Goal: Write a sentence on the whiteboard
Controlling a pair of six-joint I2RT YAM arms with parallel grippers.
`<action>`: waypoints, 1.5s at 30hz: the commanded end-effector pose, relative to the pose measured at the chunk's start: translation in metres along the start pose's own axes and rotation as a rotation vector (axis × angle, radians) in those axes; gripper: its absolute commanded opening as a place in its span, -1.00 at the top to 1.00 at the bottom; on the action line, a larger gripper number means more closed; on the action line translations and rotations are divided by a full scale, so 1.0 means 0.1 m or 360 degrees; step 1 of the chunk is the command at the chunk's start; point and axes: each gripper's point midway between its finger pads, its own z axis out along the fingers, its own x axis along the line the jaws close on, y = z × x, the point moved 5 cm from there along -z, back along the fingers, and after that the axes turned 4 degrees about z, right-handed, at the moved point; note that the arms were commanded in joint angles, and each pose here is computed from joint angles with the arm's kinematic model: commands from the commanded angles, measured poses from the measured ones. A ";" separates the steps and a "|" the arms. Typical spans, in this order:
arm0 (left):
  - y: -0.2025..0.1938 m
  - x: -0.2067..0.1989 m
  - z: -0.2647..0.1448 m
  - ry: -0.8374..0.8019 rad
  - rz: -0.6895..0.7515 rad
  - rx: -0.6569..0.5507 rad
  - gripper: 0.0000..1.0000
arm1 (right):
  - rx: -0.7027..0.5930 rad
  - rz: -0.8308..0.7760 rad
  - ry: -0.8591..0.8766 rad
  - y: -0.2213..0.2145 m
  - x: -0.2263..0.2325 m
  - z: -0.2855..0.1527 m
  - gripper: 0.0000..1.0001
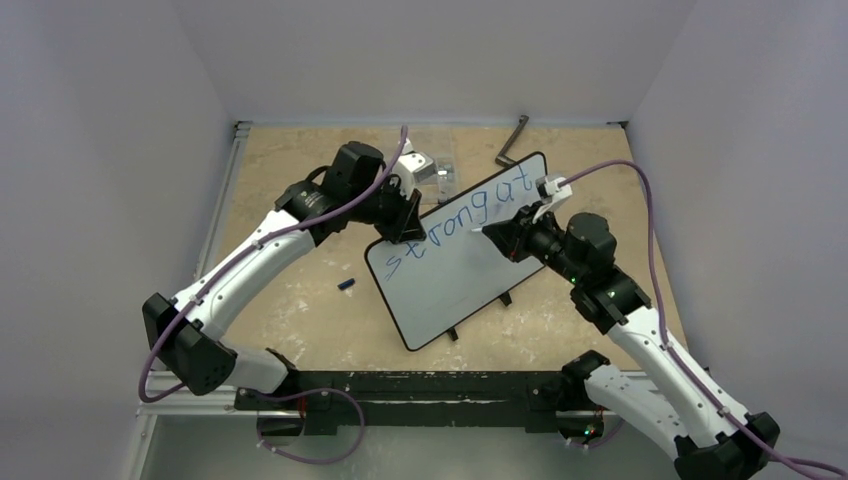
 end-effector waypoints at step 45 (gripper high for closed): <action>-0.35 0.46 0.04 0.0545 -0.0090 0.0159 1.00 | -0.0037 -0.0432 0.0637 -0.85 1.33 0.17 1.00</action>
